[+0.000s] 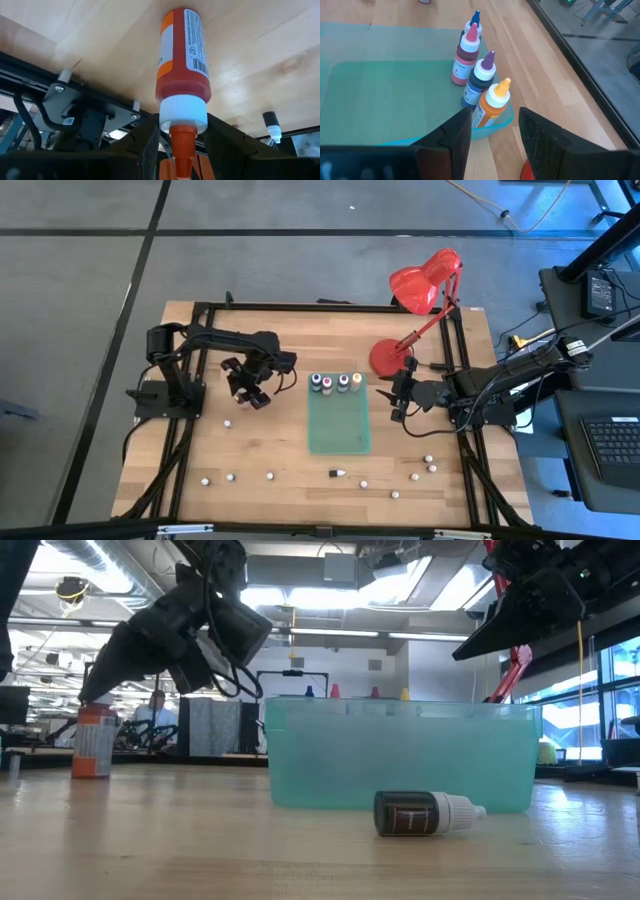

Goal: Pick & Place food coloring
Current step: Put the large orange food coloring bottle into the green bin

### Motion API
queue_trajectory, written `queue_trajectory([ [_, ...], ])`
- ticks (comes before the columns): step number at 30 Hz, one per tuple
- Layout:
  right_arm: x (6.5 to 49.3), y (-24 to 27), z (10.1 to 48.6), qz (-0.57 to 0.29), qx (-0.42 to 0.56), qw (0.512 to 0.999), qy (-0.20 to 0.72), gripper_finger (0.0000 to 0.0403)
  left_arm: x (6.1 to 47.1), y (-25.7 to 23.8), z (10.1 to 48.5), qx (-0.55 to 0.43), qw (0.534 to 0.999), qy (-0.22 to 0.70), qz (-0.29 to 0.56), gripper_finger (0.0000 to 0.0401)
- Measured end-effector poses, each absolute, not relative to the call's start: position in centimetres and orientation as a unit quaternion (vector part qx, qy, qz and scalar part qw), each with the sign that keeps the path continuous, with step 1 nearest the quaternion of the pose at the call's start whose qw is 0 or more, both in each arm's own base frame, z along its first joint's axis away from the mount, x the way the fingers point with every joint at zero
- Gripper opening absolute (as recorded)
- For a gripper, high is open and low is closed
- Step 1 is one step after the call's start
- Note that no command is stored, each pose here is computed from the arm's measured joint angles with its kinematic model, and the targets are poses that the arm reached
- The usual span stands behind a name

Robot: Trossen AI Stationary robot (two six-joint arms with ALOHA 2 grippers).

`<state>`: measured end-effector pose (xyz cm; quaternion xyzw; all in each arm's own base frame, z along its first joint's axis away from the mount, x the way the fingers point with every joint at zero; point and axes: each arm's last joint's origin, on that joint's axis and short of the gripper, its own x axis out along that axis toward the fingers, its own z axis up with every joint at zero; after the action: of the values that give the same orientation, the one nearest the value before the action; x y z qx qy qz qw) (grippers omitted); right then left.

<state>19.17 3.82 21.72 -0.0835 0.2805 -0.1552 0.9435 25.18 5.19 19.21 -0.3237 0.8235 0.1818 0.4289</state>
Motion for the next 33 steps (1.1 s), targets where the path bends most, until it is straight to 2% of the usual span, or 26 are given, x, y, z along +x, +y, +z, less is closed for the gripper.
queue_trajectory([
  [7,19.2,3.8,21.7,-0.155,-0.084,0.943,0.281,0.0165,24.8,5.1,19.5,-0.320,0.409,0.835,0.181,0.0152],
  [13,19.2,3.8,21.7,-0.155,-0.084,0.943,0.281,0.0165,24.3,4.9,20.7,-0.338,0.425,0.823,0.166,0.0155],
  [17,19.1,3.8,21.7,-0.155,-0.084,0.943,0.283,0.0165,23.1,4.5,23.2,-0.342,0.474,0.798,0.147,0.0155],
  [19,19.1,3.8,21.7,-0.155,-0.085,0.943,0.283,0.0165,22.1,4.4,24.6,-0.304,0.521,0.781,0.161,0.0155],
  [22,19.1,3.8,21.7,-0.155,-0.085,0.942,0.284,0.0165,21.1,4.4,26.3,-0.226,0.600,0.727,0.245,0.0155],
  [24,19.1,3.8,21.7,-0.155,-0.085,0.942,0.284,0.0165,20.5,4.4,27.2,-0.197,0.633,0.685,0.304,0.0155],
  [26,19.1,3.8,21.7,-0.155,-0.085,0.942,0.284,0.0165,20.1,4.4,27.9,-0.183,0.657,0.652,0.333,0.0155],
  [29,19.1,3.8,21.7,-0.155,-0.085,0.942,0.284,0.0165,19.7,4.3,28.6,-0.160,0.683,0.638,0.318,0.0155],
  [33,19.1,3.8,21.7,-0.155,-0.085,0.942,0.284,0.0165,19.6,4.3,28.8,-0.192,0.688,0.626,0.313,0.0155],
])
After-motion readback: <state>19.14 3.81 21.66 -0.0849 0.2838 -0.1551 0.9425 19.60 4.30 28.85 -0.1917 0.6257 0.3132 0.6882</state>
